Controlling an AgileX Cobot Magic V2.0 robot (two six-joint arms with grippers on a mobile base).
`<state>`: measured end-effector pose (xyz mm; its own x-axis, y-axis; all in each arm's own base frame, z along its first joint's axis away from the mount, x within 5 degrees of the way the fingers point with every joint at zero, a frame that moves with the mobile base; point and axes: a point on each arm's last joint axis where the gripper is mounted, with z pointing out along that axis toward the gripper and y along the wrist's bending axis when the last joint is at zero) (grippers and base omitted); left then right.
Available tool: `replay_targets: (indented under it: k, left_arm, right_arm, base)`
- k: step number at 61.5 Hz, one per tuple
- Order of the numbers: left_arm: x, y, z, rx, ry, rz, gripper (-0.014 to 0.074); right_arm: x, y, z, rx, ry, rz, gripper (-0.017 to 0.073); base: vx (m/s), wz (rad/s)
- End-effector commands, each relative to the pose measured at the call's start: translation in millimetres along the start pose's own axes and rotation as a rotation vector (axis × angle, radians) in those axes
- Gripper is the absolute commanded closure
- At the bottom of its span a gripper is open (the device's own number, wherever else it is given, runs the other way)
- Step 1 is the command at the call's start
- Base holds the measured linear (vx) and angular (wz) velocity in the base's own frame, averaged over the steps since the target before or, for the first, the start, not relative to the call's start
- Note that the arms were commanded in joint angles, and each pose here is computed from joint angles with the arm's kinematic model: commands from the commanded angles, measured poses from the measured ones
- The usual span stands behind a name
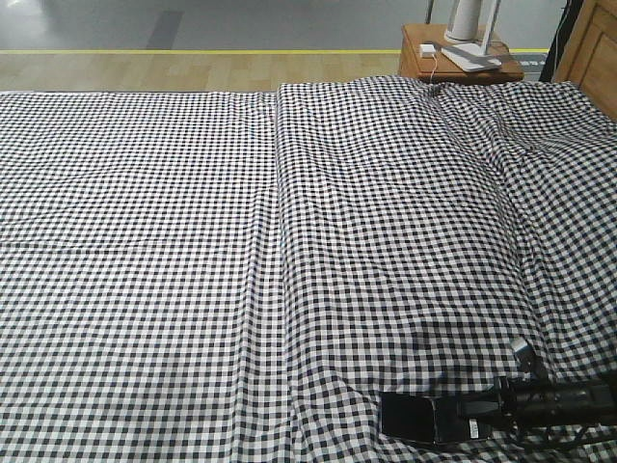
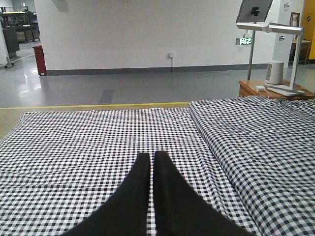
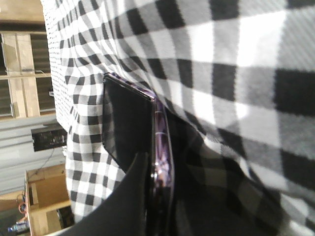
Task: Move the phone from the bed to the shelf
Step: 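Close the right gripper on the black phone's edge, then lift the phone with the right gripper up off the bed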
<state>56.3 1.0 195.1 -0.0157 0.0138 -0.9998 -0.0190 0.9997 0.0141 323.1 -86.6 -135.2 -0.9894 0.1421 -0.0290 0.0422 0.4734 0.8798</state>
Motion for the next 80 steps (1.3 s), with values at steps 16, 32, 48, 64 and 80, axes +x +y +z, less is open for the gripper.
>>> replay_targets:
  k: [16, 32, 48, 64, 80]
  left_arm:
    - [-15, 0.6, -2, -0.006, -0.104, -0.018, 0.0592]
    - [-15, 0.6, -2, -0.006, -0.104, -0.018, 0.0592]
    - [-15, 0.6, -2, -0.006, -0.104, -0.018, 0.0592]
    - [-15, 0.6, -2, -0.006, -0.104, -0.018, 0.0592]
    - [-15, 0.6, -2, -0.006, -0.104, -0.018, 0.0592]
  right_arm:
    - [-17, 74.0, -42, -0.091, -0.007, -0.129, 0.0563]
    - [-14, 129.0, -69, -0.065, -0.036, -0.190, 0.0563]
    - [-3, 198.9, -101, -0.013, -0.090, -0.305, 0.0563]
    - [6, 279.0, -139, 0.074, -0.197, -0.494, 0.0563]
    - [20, 346.4, -162, 0.124, -0.309, -0.656, 0.0562]
  base:
    - [0.00, 0.00]
    - [0.00, 0.00]
    - [0.00, 0.00]
    - [0.00, 0.00]
    - [0.00, 0.00]
